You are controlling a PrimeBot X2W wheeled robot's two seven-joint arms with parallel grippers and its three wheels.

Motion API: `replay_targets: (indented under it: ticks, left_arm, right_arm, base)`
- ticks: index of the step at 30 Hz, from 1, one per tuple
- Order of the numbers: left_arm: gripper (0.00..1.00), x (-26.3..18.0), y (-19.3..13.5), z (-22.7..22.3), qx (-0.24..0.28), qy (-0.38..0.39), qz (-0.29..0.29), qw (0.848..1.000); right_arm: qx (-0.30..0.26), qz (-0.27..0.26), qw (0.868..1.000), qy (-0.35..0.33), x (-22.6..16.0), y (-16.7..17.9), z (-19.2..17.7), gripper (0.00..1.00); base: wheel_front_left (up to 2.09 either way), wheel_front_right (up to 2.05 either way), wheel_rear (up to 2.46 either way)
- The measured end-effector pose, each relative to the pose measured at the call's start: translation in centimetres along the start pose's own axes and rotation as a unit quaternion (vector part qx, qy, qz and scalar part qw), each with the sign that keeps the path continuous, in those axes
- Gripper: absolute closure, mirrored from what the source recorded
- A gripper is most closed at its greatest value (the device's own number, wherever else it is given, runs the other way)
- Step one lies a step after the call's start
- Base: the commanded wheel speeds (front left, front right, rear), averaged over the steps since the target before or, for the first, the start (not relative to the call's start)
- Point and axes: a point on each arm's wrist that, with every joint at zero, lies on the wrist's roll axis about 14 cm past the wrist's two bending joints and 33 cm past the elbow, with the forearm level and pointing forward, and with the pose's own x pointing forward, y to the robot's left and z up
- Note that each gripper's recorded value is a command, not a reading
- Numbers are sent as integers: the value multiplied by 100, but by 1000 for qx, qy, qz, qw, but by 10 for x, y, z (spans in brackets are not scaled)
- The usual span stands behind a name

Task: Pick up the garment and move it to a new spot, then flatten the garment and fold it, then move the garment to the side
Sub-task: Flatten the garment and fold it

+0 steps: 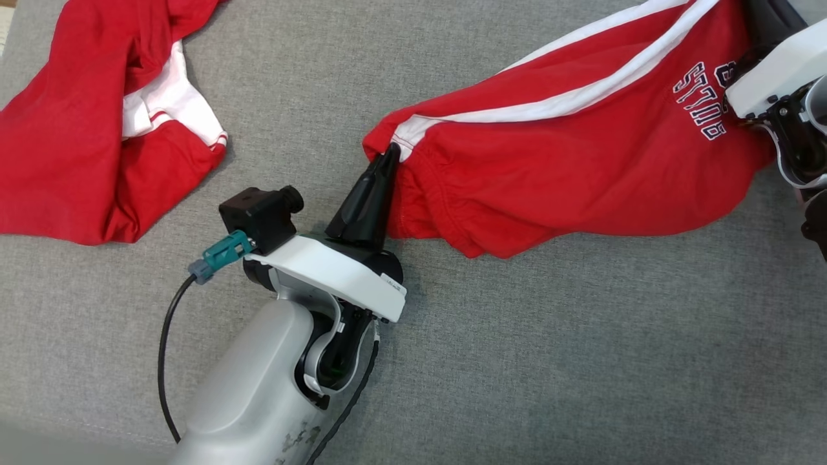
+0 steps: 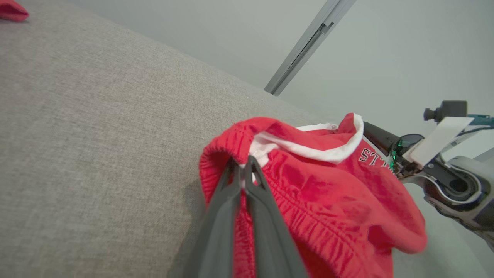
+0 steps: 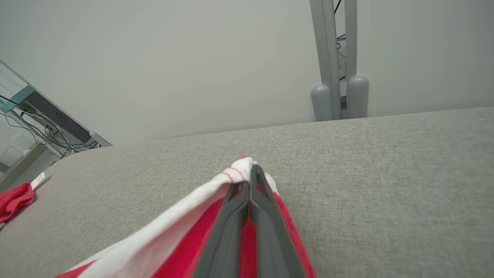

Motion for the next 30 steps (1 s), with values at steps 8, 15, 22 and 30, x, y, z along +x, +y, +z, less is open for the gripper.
replay_targets:
  ticks: [8,15,22,30]
  left_arm:
    - [0,-2,4,1,45,-14,11,999]
    - [0,-12,7,16,88,-50,35,994]
    - [0,-22,5,54,137,-116,52,982]
    - [0,-37,5,79,189,-157,61,967]
  right_arm:
    - [-10,14,1000,-15,-2,12,2,0]
    - [-32,22,998,-47,-30,14,8,0]
    - [-42,11,992,-122,-65,5,50,0]
    - [-72,-17,983,-169,-129,6,50,0]
  base:
    - [0,0,0]
    - [0,0,0]
    - [0,0,0]
    - [0,0,0]
